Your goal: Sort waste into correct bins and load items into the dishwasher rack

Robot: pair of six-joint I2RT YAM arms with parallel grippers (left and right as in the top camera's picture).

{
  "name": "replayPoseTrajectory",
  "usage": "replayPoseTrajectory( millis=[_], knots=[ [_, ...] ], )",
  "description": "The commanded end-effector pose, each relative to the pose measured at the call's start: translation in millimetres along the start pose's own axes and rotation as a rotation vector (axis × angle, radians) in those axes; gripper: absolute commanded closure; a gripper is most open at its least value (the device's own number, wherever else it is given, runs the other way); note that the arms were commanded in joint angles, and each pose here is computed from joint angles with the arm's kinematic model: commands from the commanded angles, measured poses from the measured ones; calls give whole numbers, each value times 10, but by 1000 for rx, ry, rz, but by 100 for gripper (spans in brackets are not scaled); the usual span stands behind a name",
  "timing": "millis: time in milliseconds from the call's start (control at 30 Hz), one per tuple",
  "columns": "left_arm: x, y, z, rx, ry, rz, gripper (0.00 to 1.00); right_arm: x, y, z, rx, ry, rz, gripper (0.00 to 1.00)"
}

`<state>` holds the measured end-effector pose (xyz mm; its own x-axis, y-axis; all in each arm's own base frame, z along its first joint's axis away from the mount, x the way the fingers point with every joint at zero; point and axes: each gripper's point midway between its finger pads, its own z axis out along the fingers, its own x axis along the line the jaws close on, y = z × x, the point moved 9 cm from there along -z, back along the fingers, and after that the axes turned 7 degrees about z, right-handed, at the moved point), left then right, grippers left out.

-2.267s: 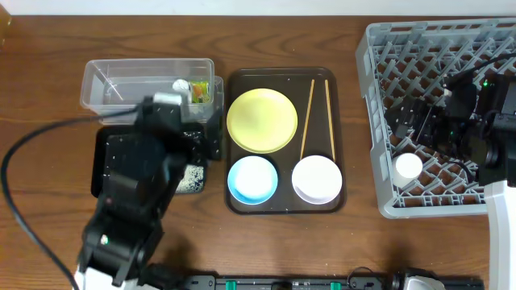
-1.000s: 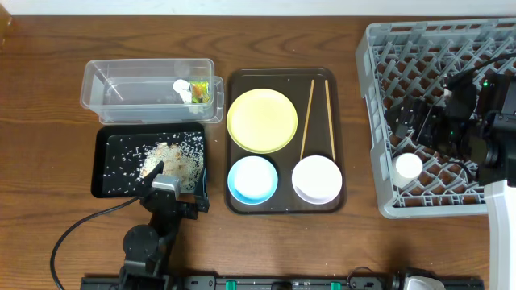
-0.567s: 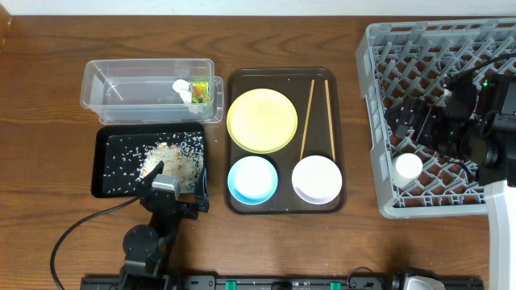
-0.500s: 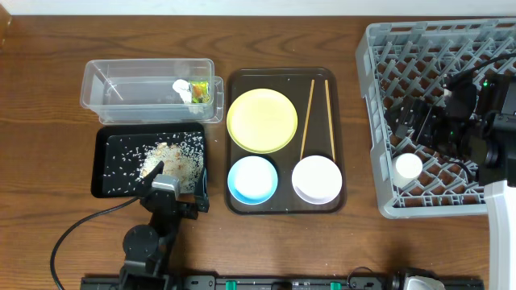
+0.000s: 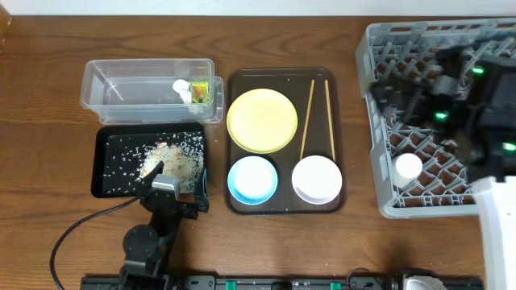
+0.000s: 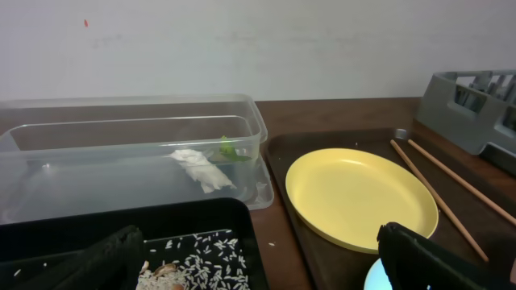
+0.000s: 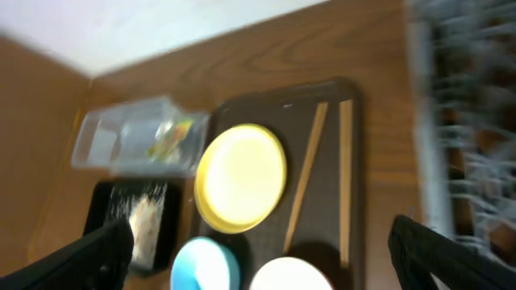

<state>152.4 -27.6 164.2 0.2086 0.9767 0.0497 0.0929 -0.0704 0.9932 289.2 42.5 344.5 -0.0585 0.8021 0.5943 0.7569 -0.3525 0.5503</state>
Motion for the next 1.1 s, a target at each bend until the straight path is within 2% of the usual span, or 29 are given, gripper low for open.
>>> replayPoseTrajectory(
  millis=[0,100,200,333,567,833,1067],
  knots=[
    [-5,-118,16,37,-8,7,5,161,-176,404,71,-120,-87,9],
    [-5,-118,16,37,-8,7,5,150,-330,793,94,-317,-121,13],
    [-5,-118,16,37,-8,7,5,73,-407,1143,109,-412,-99,18],
    [-5,-118,16,37,-8,7,5,-113,-453,1653,137,-441,-66,23],
    [-5,-118,16,37,-8,7,5,-456,-651,2394,193,-458,-60,43],
    [-5,-118,16,37,-8,7,5,-738,-942,2769,289,-495,-49,56],
    [-5,-118,16,37,-8,7,5,-793,-1003,2795,317,-513,-47,59]
  ],
)
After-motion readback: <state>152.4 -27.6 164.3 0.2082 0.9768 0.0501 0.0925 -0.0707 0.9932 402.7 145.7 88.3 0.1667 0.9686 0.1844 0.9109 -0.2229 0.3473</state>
